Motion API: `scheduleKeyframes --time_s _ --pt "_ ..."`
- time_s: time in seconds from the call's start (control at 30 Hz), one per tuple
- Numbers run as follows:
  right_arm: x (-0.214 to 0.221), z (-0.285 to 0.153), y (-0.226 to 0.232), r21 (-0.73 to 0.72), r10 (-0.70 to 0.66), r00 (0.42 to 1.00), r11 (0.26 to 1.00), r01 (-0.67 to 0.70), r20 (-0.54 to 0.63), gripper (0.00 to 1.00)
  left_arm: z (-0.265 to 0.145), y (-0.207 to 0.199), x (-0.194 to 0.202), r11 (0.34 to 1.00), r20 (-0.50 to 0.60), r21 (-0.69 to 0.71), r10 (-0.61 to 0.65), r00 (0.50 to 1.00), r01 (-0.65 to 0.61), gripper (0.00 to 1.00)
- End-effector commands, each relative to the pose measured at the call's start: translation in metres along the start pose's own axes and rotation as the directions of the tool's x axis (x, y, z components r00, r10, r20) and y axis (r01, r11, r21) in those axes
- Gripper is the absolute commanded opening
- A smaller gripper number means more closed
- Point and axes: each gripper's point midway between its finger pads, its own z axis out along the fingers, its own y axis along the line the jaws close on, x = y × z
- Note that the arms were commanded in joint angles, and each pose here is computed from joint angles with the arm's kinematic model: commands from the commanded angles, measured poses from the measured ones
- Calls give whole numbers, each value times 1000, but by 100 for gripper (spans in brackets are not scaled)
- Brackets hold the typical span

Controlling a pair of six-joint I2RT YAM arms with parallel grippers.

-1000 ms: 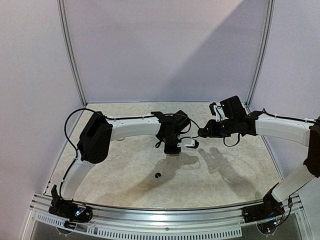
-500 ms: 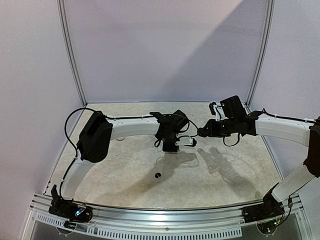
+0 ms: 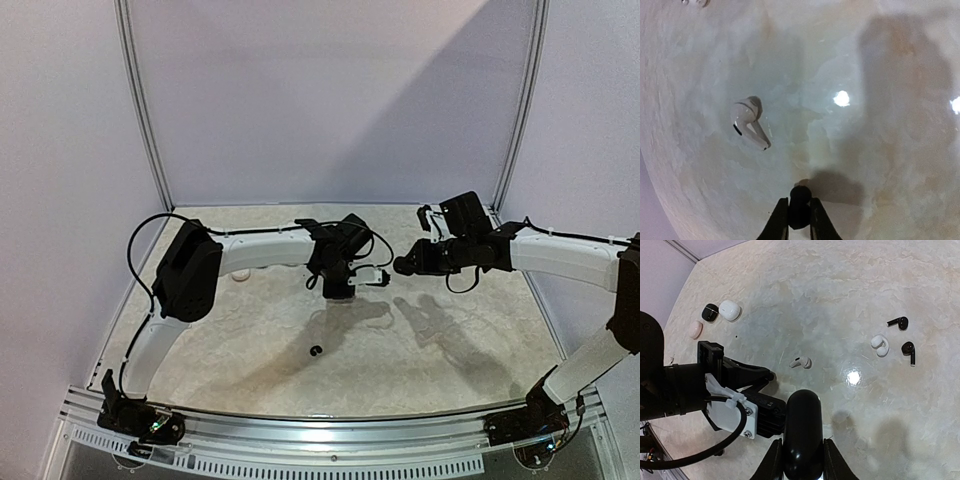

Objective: Insert the wireless bluetooth earbuds into the charging case

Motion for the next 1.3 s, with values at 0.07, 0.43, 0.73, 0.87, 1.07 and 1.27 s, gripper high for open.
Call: scheduleKeyframes --time_s 0.07,0.43,0.73,0.87,1.07,1.27 --pt "-7 1 3 -9 -12 1000 1000 12 7 0 -13 -1 3 990 43 114 -86 995 81 0" --pt "-8 2 5 -15 -15 1000 1000 15 3 0 -48 -71 -16 917 76 387 -138 988 99 0" --pt "-5 2 4 -17 -10 1000 1000 9 -3 0 -74 -137 -41 685 31 683 -373 927 253 0" --pt "-5 0 4 -18 -7 1000 1000 7 4 0 -67 -150 -42 641 0 715 -402 916 281 0" --pt "-1 -3 3 -17 -1 1000 1000 1 4 0 -52 -153 -34 652 -29 701 -378 925 289 10" --pt "-1 -5 2 -18 4 1000 1000 -4 10 0 -50 -141 -31 720 4 648 -329 944 248 33"
